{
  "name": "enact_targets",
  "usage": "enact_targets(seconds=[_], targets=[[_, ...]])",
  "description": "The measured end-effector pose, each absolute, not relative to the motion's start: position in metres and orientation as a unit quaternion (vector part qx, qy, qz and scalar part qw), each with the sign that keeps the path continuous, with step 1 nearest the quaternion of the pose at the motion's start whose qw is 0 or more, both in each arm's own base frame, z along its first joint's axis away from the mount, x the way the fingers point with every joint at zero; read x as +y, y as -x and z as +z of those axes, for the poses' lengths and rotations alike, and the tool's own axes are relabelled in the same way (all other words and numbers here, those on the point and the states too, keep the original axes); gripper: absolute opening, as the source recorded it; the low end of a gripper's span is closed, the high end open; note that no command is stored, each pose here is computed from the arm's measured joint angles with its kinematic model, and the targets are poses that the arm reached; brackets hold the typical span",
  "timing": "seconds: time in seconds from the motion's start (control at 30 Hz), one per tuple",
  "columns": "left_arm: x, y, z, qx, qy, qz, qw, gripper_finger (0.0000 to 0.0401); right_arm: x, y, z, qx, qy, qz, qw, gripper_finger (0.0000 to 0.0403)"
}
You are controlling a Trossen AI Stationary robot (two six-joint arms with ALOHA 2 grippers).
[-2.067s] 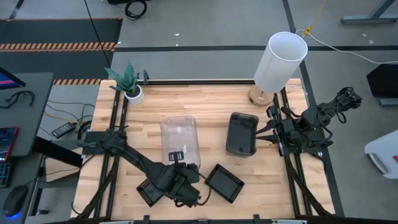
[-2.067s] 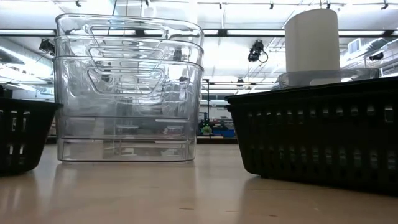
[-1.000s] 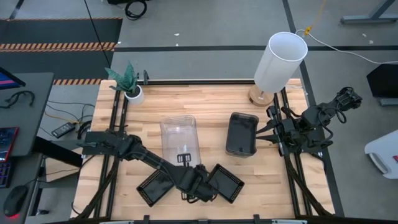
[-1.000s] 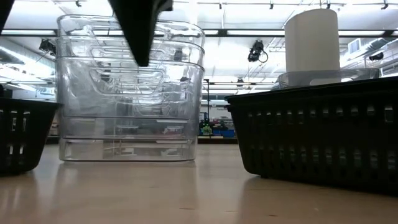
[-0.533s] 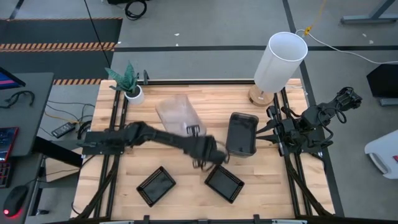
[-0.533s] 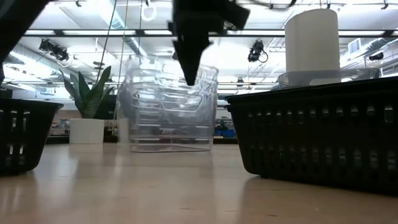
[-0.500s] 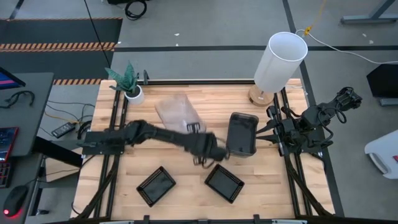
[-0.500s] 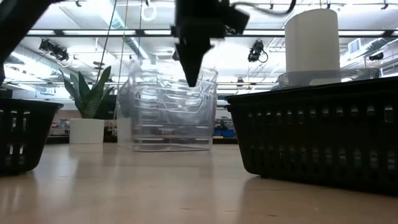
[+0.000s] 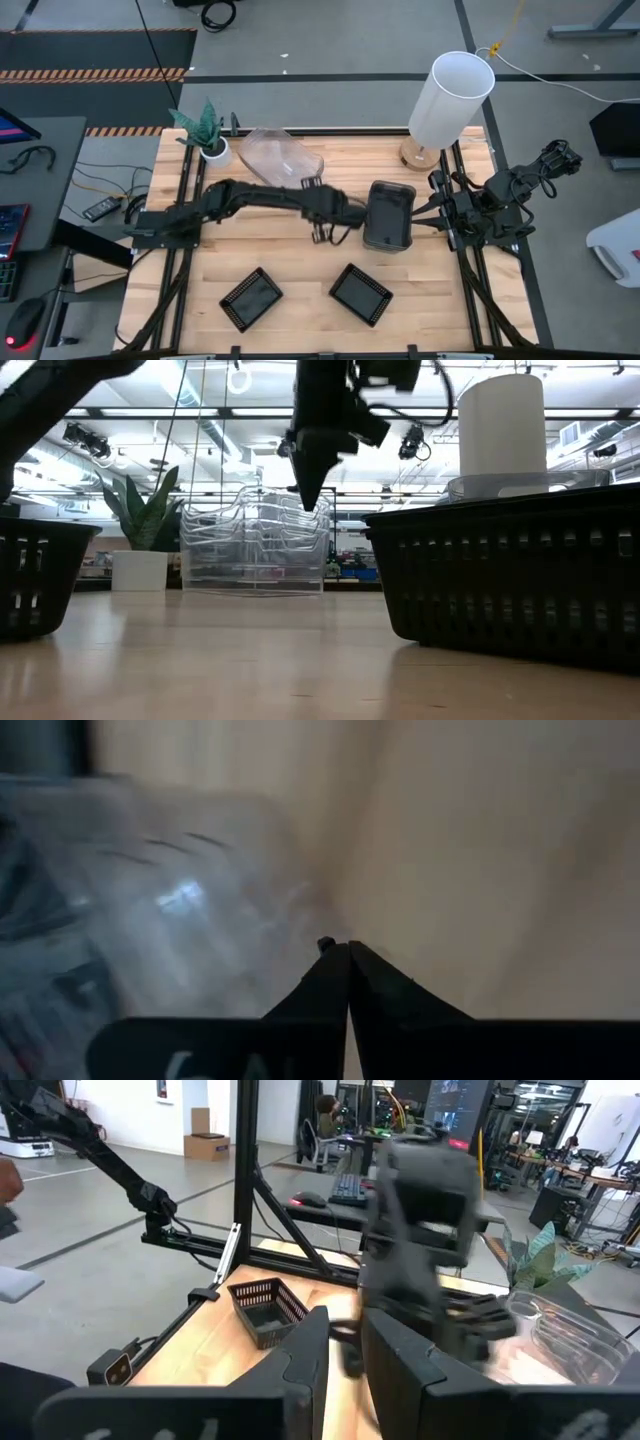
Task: Stack baskets by color
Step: Adjust the transparent bins, then stack the left black bin on top of the right black bin
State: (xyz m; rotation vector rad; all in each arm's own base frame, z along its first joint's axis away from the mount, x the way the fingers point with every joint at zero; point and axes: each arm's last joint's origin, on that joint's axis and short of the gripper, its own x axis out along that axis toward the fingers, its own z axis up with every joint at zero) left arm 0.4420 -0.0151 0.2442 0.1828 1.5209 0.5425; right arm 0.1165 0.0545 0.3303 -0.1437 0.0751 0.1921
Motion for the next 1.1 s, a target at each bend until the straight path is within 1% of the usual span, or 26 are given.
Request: enact_targets(seconds=[0.13,0.27,0.33,0.43,0.57,0.67,0.8,0.9,1.0,1.1], targets=[[-0.055,-0.437,0.247,0.694,-0.063,0.165,0.698,0.0011,0.054,-0.117,0.330,0.038,0.071,0.096,0.992,0.0071],[-0.104,-0.428,0.245,0.717,-0.016,0.072,0.694,0.0011,0.054,-0.116,0.330,0.038,0.067,0.096,0.992,0.0071],[-0.128,-0.422,0.245,0.723,-0.002,0.045,0.690,0.0011,0.055,-0.116,0.330,0.038,0.067,0.096,0.992,0.0071],[-0.161,-0.410,0.245,0.721,-0.030,0.024,0.692,0.0011,0.054,-0.117,0.330,0.038,0.067,0.096,0.992,0.0071],[-0.195,-0.395,0.246,0.698,-0.107,0.028,0.707,0.0011,0.055,-0.117,0.331,0.037,0.066,0.096,0.993,0.0071],[-0.206,-0.386,0.254,0.678,-0.129,0.039,0.722,0.0011,0.054,-0.117,0.331,0.036,0.065,0.095,0.993,0.0071],[-0.203,-0.370,0.290,0.628,-0.135,0.073,0.763,0.0011,0.054,-0.117,0.331,0.037,0.058,0.095,0.993,0.0071],[-0.196,-0.346,0.307,0.612,-0.124,0.102,0.774,0.0011,0.054,-0.117,0.331,0.037,0.059,0.095,0.993,0.0071],[-0.185,-0.312,0.313,0.608,-0.123,0.135,0.772,0.0011,0.055,-0.117,0.331,0.037,0.061,0.095,0.993,0.0071],[-0.173,-0.278,0.312,0.600,-0.091,0.161,0.778,0.0011,0.054,-0.117,0.331,0.036,0.061,0.095,0.993,0.0071]])
